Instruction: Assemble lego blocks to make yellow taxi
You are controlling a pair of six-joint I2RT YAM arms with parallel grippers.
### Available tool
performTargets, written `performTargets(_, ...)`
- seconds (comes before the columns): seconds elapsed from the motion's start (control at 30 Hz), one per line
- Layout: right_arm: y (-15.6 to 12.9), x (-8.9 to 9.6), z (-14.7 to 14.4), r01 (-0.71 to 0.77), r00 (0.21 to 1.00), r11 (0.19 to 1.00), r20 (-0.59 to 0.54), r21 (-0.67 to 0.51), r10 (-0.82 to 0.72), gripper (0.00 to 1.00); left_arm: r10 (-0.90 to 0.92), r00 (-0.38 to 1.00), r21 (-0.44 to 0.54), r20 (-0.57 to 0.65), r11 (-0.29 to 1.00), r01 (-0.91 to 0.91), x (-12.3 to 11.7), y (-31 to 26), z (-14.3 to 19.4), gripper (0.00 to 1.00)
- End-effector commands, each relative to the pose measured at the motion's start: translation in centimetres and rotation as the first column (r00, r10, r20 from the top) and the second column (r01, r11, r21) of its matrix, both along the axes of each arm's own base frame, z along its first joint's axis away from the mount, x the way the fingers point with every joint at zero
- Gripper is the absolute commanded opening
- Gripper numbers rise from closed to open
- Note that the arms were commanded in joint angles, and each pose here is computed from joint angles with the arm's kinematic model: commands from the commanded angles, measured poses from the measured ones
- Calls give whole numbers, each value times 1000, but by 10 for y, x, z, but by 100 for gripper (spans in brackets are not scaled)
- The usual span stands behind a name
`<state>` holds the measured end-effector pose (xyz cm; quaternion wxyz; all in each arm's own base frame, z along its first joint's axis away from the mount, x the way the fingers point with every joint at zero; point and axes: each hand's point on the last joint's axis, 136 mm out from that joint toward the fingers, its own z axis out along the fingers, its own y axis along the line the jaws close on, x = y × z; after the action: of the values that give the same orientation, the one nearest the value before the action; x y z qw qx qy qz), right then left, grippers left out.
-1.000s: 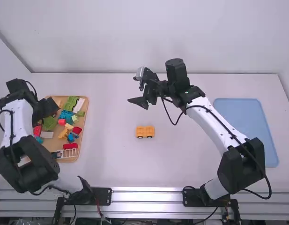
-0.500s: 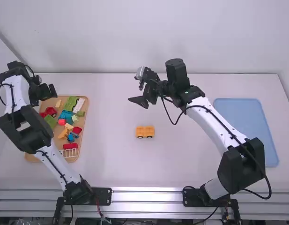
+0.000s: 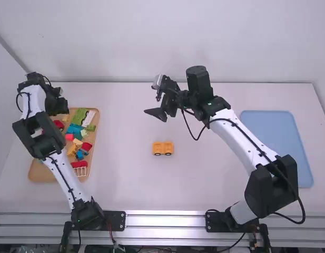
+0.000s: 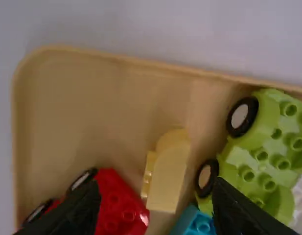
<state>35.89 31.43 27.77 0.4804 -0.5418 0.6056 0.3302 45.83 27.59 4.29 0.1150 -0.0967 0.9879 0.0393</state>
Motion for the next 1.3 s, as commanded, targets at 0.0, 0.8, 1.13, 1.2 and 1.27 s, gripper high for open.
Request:
performTargets(0.0,-1,1,1,16,1000,1000,-22,10,-16,99,-52,996,26,-78,998,54,-10,-4,-24,59)
performTargets(0.8,-5,9,-1,63,998,998,-31,0,-63,98,102,991,17,-81,995,-101,-20,-2,-55,27)
performTargets(1.13,-12,10,-7,76,995,997,-65,-17,-77,98,202,975,-28,-97,978,-205,-23,-7,-33,42)
performTargets(1.2,-11,9,-8,72,995,997,-67,-19,-73,98,200,974,-36,-103,978,-205,-24,-9,-37,43)
performTargets(1.27,-9,7,-8,67,995,998,-69,-22,-68,99,199,974,-44,-110,978,-204,-26,-12,-44,43)
